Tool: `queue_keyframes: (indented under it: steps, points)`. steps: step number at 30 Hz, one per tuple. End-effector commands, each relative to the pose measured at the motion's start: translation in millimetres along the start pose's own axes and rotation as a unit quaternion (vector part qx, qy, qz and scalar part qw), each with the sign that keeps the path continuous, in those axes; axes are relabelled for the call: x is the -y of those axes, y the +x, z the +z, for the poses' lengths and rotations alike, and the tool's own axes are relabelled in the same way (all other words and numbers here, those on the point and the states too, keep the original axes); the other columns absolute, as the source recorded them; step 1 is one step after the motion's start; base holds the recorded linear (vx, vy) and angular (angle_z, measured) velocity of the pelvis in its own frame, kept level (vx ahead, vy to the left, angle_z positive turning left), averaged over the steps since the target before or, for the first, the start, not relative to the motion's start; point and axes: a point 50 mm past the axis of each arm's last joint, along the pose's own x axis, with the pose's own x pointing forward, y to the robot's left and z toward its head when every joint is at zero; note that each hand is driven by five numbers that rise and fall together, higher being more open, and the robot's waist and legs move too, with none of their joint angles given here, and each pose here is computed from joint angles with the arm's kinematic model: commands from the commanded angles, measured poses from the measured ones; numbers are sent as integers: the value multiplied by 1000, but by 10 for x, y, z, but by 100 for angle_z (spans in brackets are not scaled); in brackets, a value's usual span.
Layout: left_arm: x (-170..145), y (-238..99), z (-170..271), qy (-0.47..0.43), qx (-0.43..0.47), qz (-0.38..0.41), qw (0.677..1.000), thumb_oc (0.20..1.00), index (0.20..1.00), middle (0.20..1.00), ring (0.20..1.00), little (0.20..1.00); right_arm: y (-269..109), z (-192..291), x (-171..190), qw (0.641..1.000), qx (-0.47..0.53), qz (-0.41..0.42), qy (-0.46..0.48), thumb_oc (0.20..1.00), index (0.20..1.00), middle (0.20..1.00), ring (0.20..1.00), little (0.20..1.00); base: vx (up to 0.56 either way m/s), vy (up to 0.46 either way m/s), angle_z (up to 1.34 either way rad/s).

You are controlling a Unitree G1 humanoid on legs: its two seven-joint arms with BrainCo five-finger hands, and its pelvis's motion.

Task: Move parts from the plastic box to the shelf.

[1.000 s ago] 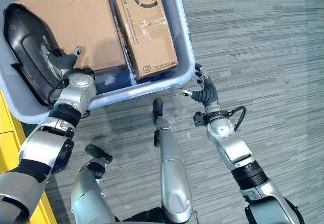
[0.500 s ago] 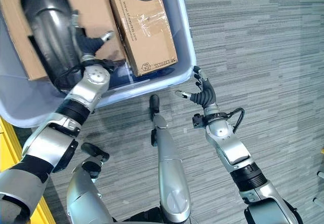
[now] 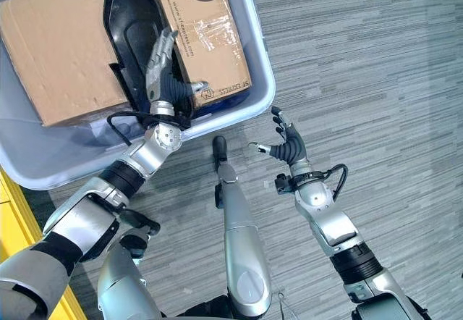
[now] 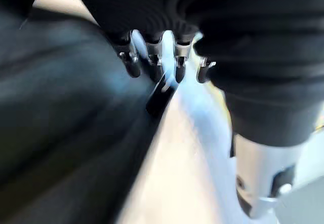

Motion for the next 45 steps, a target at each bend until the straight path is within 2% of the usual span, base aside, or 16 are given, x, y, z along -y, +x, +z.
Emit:
queue_keyframes:
  steps: [1,4,9,13,14,17,18,21,22,25,29,31,33,36,38,45]
  points:
    - [-328,119,214,-57,102,169,979,1000,1000,1000,1000,1000,-99,-10,80,999,28,-25,3,1000,1000,1000,1000,1000,-13,-72,8]
    - [-614,277,429,-69,194,282,937,1000,1000,1000,1000,1000,-132,-47,59,999,24,-34,5,1000,1000,1000,1000,1000,-5,-79,13]
    - [-884,401,683,-96,254,387,881,1000,1000,1000,1000,1000,-157,-78,-5,1000,12,-22,11,1000,1000,1000,1000,1000,-7,-35,14]
    - [-956,426,720,-114,230,410,876,1000,1000,1000,1000,1000,-159,-88,-58,1000,4,-27,6,1000,1000,1000,1000,1000,-13,-46,9]
    - [-899,439,594,-114,156,391,900,1000,1000,1000,1000,1000,-145,-91,-71,999,2,-35,12,1000,1000,1000,1000,1000,-30,-64,9]
    - [-834,438,491,-104,112,372,916,1000,1000,1000,1000,1000,-124,-79,-75,999,2,-37,15,1000,1000,1000,1000,1000,-26,-56,8]
    - [-736,397,319,-101,47,327,938,1000,1000,1000,1000,1000,-109,-75,-79,999,0,-39,20,1000,1000,1000,1000,1000,-20,-45,11]
    - [-724,390,294,-102,38,321,941,1000,1000,1000,1000,1000,-108,-74,-81,999,-1,-39,20,1000,1000,1000,1000,1000,-13,-33,2]
    - [-483,150,-90,-147,-136,254,946,1000,1000,1000,1000,1000,-103,-86,-91,999,-7,-35,22,1000,1000,1000,1000,1000,-27,-87,2]
    - [-306,-84,-311,-136,-210,196,948,1000,1000,1000,1000,1000,-72,-59,-109,999,-7,-30,24,1000,1000,1000,1000,1000,-18,-63,-2]
    - [-247,-148,-367,-110,-223,183,951,1000,1000,1000,1000,1000,-57,-65,-85,999,-12,-26,36,1000,1000,1000,1000,1000,-3,-5,-3]
    - [-235,-205,-485,-74,-259,188,945,1000,1000,1000,1000,1000,-32,-44,-89,999,-6,-21,26,1000,1000,1000,1000,1000,0,0,0]
    - [-228,-263,-585,-76,-302,189,931,1000,1000,1000,1000,1000,-17,-33,-102,1000,-4,-18,19,1000,1000,1000,1000,1000,6,-12,-3]
    - [-234,-304,-668,-56,-318,184,928,1000,1000,1000,1000,1000,-2,-38,-117,1000,-8,-21,21,1000,1000,1000,1000,1000,0,-11,-1]
    - [-224,-311,-690,-45,-319,171,931,1000,1000,1000,1000,1000,5,-36,-118,999,-9,-22,25,1000,1000,1000,1000,1000,0,0,0]
    - [-164,-350,-848,-35,-395,120,910,1000,1000,1000,1000,1000,91,16,-123,1000,-9,-20,18,1000,1000,1000,1000,1000,0,0,0]
